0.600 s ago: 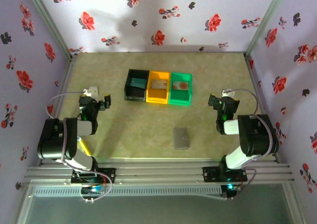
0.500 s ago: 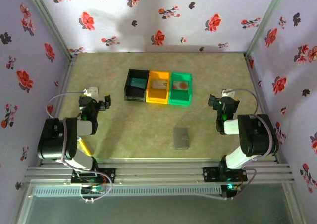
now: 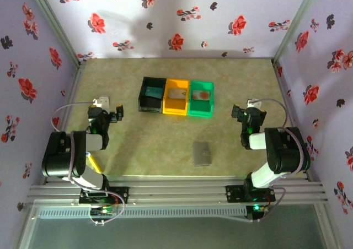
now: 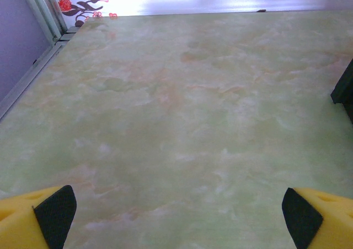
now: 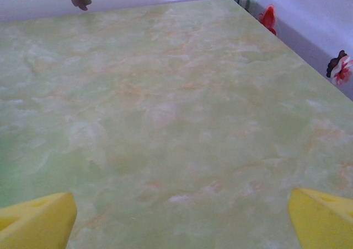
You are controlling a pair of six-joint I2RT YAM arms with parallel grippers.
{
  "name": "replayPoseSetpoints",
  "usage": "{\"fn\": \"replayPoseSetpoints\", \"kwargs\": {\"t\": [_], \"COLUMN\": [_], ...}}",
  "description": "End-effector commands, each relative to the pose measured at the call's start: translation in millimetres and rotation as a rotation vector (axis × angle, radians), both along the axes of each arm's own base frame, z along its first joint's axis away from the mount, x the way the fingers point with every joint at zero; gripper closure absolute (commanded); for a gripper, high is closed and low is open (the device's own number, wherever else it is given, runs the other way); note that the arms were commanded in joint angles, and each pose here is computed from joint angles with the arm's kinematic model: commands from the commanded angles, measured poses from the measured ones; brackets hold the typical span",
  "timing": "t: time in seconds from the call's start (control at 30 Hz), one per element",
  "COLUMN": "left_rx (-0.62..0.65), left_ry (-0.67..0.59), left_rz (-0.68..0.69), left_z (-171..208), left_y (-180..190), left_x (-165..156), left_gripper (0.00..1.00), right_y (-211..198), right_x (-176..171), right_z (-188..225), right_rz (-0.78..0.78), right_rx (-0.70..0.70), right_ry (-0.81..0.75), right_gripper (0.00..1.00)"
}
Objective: Take the credit cards out of the card holder
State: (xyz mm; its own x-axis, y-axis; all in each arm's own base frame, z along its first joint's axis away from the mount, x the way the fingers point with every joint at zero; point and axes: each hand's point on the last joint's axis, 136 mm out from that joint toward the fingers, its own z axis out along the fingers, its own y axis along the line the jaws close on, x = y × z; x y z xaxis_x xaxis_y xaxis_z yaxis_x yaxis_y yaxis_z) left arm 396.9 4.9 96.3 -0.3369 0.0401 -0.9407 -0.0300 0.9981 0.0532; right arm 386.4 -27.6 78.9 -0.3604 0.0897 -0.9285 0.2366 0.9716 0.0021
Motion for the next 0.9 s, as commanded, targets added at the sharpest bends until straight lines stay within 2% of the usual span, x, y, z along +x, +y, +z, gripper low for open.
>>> {"fn": "replayPoseSetpoints", "kwargs": {"t": [0.0,0.67,0.77,0.87], "left_rx": [0.016,0.016,0.012,-0.002], "left_ry": [-0.002,-0.001,-0.012,-0.021], "left_rz": [-0.013,-0.014,0.106,0.278], "left_z": [-1,-1,4,29], "left_y": [-1,-1,18,44], "left_x": [0,0,-1,-11], "left_gripper": [0.00,0.00,0.00,0.00], "right_y": [-2,-2,-3,4], "right_x": [6,5,4,-2], "right_z": [10,10,18,38], "right_rz": [-0.008,-0.010,-0.025,-0.008], "right_rx": [0.016,0.013,-0.007,-0.043], "right_ry": [-0.033,-0.035,-0.042,-0.058], "right_gripper": [0.01,0.01,0.01,0.01]}}
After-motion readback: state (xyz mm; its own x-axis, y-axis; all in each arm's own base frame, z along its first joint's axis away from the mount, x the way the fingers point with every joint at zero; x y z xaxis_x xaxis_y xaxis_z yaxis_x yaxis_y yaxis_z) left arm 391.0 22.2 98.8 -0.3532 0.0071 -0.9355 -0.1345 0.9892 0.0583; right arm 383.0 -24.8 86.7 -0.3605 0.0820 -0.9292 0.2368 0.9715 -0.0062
